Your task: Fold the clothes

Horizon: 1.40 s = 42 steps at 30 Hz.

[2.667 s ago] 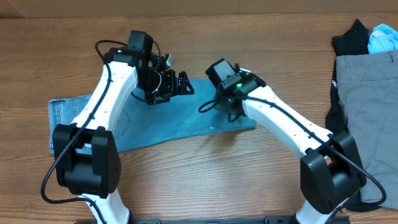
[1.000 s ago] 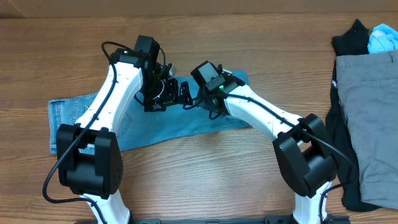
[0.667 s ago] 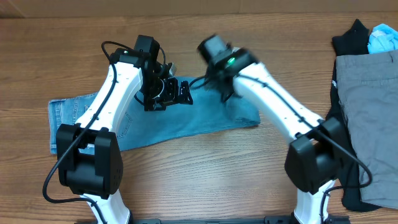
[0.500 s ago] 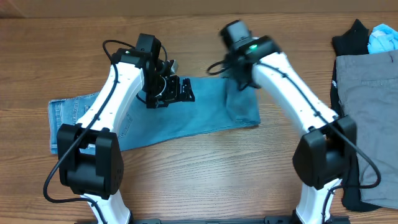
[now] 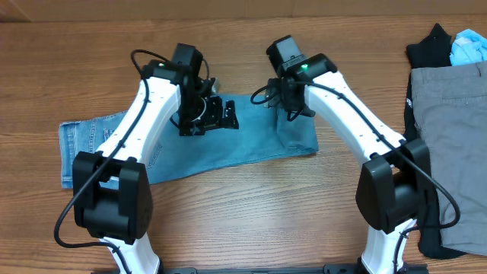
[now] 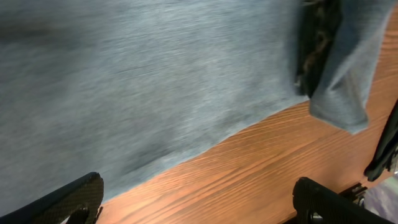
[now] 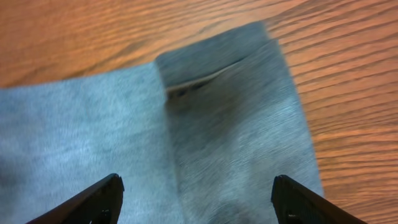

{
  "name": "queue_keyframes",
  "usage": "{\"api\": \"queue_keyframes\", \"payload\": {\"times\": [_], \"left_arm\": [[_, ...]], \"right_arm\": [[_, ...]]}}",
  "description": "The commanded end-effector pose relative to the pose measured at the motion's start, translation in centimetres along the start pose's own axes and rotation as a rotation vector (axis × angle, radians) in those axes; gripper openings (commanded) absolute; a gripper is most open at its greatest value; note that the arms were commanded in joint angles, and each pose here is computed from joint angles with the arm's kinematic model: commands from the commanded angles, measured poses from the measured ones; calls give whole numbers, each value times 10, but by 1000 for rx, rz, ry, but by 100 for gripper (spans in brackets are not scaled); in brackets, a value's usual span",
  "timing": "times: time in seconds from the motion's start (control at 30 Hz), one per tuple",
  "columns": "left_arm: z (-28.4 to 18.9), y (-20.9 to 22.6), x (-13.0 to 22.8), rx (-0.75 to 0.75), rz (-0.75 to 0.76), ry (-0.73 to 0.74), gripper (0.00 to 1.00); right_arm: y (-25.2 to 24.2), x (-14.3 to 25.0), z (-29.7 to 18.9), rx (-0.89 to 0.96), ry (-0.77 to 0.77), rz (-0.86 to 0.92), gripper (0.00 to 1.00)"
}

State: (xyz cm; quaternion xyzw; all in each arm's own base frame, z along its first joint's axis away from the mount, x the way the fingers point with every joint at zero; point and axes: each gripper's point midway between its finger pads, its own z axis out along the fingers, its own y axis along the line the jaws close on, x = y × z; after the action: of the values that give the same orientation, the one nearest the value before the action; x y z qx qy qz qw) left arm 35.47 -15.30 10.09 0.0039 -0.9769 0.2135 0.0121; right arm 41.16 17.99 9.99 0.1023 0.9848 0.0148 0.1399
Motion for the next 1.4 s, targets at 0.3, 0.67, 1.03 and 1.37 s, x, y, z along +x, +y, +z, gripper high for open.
{"api": "queue_keyframes", "payload": {"times": [0.3, 0.67, 1.03, 1.37], "left_arm": [[-5, 7, 1, -19, 10, -1, 100], [-5, 8, 2, -19, 16, 3, 100], [-17, 20, 7, -46, -15, 8, 94], [-24, 29, 21, -57, -15, 53, 97]], "right_arm": [[-7, 22, 48, 143, 61, -68, 80], [-4, 20, 51, 148, 38, -39, 4], [58, 29, 29, -40, 57, -30, 4], [80, 50, 31, -65, 67, -5, 4]]}}
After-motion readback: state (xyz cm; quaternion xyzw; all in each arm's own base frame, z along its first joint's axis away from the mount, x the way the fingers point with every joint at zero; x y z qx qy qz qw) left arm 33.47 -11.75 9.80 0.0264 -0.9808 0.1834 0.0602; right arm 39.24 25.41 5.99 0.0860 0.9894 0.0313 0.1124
